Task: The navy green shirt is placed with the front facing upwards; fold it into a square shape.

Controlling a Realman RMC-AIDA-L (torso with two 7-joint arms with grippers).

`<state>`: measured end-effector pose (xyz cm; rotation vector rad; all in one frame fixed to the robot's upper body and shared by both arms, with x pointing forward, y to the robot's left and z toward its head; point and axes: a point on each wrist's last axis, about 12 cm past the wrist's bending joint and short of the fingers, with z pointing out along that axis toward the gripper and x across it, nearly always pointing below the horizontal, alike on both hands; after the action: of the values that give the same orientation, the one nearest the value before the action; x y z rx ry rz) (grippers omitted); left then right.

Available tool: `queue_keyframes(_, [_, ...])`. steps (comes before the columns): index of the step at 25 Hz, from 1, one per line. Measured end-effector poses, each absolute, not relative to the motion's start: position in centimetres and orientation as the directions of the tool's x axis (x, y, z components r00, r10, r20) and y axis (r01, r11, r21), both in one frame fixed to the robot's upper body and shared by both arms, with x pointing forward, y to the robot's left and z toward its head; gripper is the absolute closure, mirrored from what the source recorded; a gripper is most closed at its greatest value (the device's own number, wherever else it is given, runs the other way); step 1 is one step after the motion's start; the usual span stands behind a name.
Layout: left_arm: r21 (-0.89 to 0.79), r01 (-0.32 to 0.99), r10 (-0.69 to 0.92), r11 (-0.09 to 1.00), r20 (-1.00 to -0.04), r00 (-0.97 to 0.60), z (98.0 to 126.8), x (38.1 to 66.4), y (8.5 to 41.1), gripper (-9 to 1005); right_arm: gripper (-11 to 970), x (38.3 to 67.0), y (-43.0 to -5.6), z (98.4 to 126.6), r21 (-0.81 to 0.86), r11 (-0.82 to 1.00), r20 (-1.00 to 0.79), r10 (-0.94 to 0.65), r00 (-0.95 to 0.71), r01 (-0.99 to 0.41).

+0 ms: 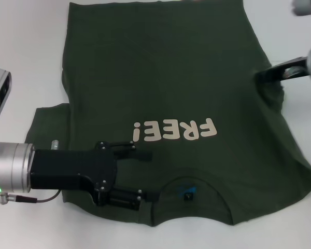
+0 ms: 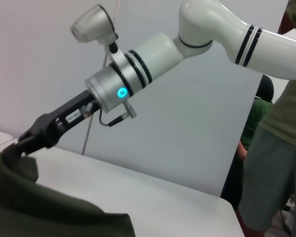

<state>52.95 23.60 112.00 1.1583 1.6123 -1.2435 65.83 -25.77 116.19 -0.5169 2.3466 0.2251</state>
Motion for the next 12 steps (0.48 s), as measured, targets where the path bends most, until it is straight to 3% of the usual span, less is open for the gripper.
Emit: queue_keyframes(12, [-0.268, 0.957, 0.196, 0.112, -0.938, -0.285, 112.0, 53.0, 23.7, 76, 933, 66.3, -22.8, 114.3, 0.002, 0.873, -0.665, -0.363, -0.653, -0.487])
